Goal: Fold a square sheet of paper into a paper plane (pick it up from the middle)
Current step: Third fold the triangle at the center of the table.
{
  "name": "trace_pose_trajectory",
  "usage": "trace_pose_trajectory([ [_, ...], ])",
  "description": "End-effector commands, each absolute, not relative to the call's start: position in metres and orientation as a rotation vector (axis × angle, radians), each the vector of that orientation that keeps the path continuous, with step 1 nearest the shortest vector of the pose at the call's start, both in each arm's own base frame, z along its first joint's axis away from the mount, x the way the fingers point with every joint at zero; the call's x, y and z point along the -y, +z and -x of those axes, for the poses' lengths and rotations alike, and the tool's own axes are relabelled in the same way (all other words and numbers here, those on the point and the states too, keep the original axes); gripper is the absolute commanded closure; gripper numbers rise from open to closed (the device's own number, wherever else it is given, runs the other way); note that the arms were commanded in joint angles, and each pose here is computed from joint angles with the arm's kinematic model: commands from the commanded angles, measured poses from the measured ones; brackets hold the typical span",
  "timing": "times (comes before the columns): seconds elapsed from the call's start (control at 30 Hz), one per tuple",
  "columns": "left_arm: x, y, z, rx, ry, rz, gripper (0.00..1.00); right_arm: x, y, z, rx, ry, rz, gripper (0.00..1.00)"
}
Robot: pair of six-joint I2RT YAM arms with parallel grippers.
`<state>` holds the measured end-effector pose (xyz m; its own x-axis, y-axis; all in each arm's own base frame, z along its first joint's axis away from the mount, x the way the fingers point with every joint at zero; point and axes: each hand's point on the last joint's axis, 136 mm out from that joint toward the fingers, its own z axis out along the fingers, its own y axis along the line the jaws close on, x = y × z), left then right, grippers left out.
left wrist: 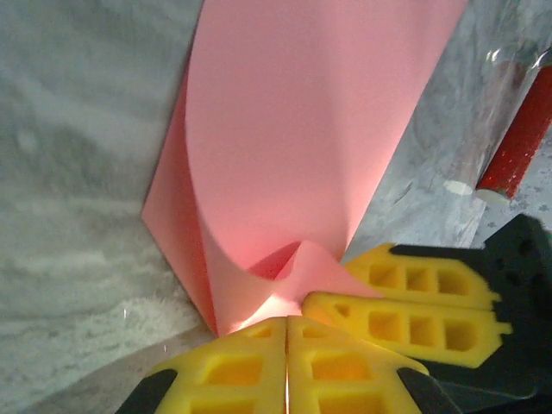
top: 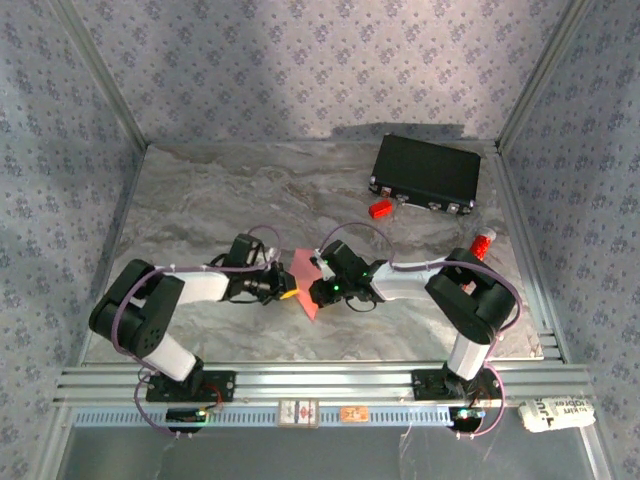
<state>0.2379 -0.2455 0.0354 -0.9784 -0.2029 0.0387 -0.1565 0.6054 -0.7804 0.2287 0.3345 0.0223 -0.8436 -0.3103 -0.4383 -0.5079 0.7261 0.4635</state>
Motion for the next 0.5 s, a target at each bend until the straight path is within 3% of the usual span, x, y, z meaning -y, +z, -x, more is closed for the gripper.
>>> trace_pose_trajectory([
  [0.0, 0.244, 0.038, -0.244, -2.764, -1.346, 0.265, 0.93, -0.31, -0.005, -0.217, -2.719, 0.697, 0.623, 0.97],
  [0.47, 0.224, 0.003, -0.239, -2.856, -1.204, 0.309, 0.94, -0.308, -0.007, -0.217, -2.723, 0.688, 0.621, 0.97],
])
